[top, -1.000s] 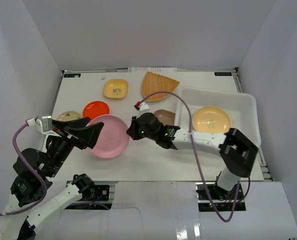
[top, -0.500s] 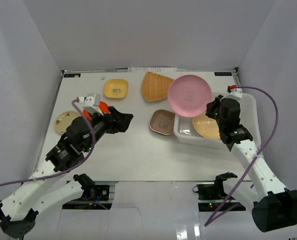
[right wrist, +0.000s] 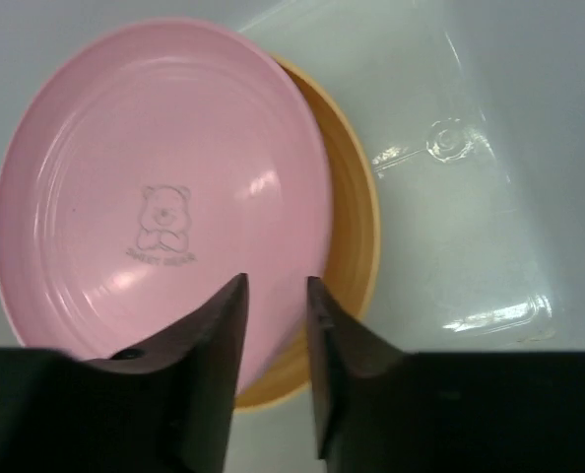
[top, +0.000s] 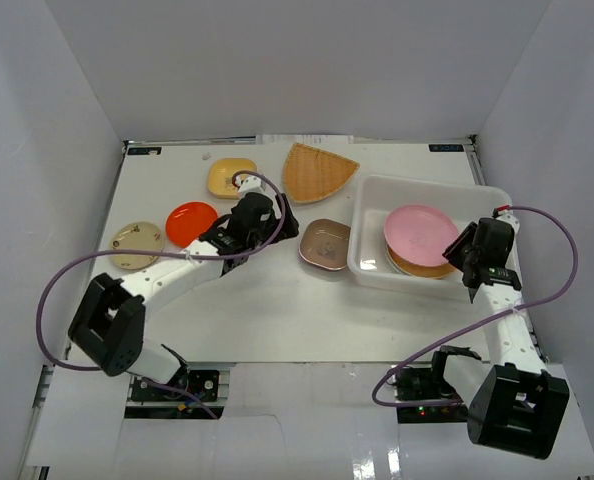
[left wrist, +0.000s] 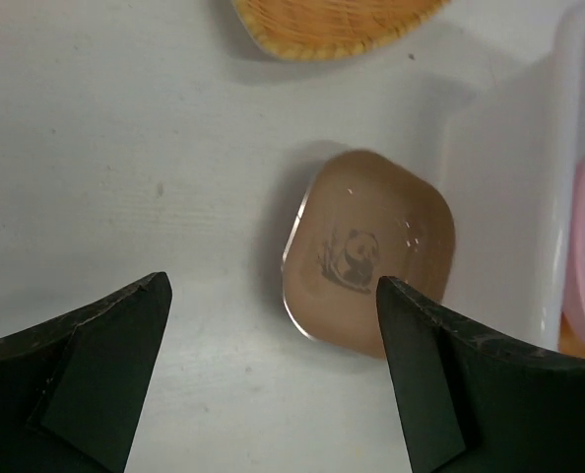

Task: Place the plates into the plastic bin on the countertop

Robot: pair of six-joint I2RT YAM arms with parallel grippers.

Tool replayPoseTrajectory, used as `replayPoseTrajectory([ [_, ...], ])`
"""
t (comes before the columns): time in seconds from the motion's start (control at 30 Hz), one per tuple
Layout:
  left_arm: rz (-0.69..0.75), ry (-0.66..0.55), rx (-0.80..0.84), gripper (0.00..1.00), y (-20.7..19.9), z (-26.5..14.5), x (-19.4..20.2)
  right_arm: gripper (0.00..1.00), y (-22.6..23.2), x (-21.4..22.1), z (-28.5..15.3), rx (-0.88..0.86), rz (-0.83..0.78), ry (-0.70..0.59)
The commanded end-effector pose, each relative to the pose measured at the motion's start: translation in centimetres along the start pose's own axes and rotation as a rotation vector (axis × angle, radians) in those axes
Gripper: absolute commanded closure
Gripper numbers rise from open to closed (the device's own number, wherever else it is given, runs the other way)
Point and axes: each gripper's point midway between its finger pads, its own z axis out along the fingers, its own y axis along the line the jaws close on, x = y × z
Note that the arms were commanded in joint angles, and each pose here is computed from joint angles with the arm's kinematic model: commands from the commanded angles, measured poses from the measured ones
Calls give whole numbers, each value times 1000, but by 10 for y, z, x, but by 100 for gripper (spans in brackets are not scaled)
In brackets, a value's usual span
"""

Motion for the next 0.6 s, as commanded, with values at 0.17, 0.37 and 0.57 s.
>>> replayPoseTrajectory([
  [0.17, -190, -15, 23, 7, 18, 85, -51, 25, 50, -47, -33, -248, 26, -154],
  [0.37, -254, -13, 63, 10, 21, 136, -55, 24, 87, -32, -58, -493, -3, -149],
  [0.57, -312, -28, 76, 11, 15, 188, -67, 24, 110, -8, -68, -620, -52, -121],
])
